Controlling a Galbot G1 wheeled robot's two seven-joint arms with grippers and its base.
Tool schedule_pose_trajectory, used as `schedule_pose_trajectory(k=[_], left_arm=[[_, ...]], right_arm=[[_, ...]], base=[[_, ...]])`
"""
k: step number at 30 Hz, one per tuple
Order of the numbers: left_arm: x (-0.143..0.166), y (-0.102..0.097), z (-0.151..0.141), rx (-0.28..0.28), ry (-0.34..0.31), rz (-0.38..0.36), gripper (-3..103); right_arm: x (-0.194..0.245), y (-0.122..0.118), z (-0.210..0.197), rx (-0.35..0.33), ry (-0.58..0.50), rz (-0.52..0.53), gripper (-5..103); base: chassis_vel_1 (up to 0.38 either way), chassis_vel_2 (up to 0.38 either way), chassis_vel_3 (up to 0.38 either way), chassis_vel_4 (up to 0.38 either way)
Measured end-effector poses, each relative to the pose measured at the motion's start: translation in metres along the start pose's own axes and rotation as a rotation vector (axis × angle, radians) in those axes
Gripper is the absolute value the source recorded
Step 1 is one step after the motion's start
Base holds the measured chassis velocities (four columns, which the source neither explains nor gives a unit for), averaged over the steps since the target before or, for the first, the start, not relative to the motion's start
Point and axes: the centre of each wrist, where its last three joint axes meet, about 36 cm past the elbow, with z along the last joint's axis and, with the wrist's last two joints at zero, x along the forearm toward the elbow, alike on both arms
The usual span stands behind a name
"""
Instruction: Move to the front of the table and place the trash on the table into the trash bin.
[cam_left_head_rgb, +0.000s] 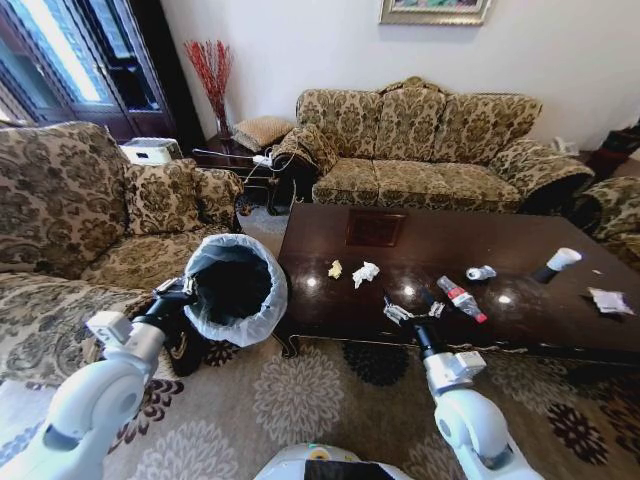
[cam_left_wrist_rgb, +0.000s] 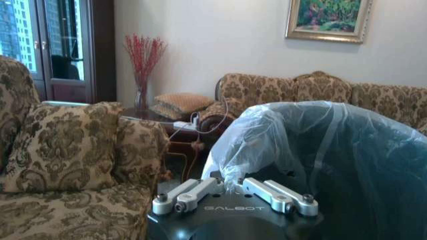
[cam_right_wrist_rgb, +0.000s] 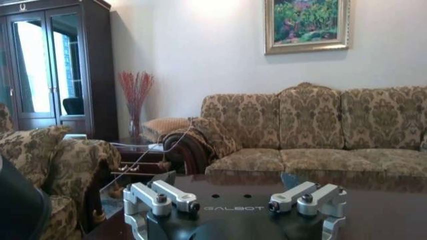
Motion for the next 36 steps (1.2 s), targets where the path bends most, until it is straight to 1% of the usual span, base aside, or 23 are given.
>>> schedule_pose_trajectory(k=[4, 6, 10, 24, 31, 36], left_arm=[[-0.005, 0.003, -0.001, 0.007, 0.002, -0.007, 3], [-0.007, 0.004, -0.001, 0.013, 0.000, -0.008, 3], [-0.007, 0.002, -0.002, 0.020, -0.002, -0.003, 3], [-0.014, 0.004, -0.002, 0.026, -0.011, 0.009, 3], [-0.015, 0.005, -0.001, 0.026, -0.008, 0.008, 3], [-0.016, 0.006, -0.001, 0.026, -0.007, 0.008, 3]], right_arm=[[-0.010, -0.002, 0.007, -0.022, 0.009, -0.010, 100], [-0.017, 0.002, 0.010, -0.069, 0.058, -0.018, 100], [-0.024, 0.005, 0.013, -0.092, 0.086, -0.033, 100], [-0.040, 0.014, 0.027, -0.105, 0.085, -0.064, 100], [-0.046, 0.018, 0.032, -0.111, 0.085, -0.071, 100], [-0.058, 0.027, 0.039, -0.112, 0.095, -0.072, 100]], base=[[0.000, 0.000, 0.000, 0.000], [0.000, 0.000, 0.000, 0.000], [0.000, 0.000, 0.000, 0.000], [-0.010, 0.013, 0.010, -0.011], [-0.159, 0.157, 0.150, -0.161], [-0.200, 0.197, 0.186, -0.204]])
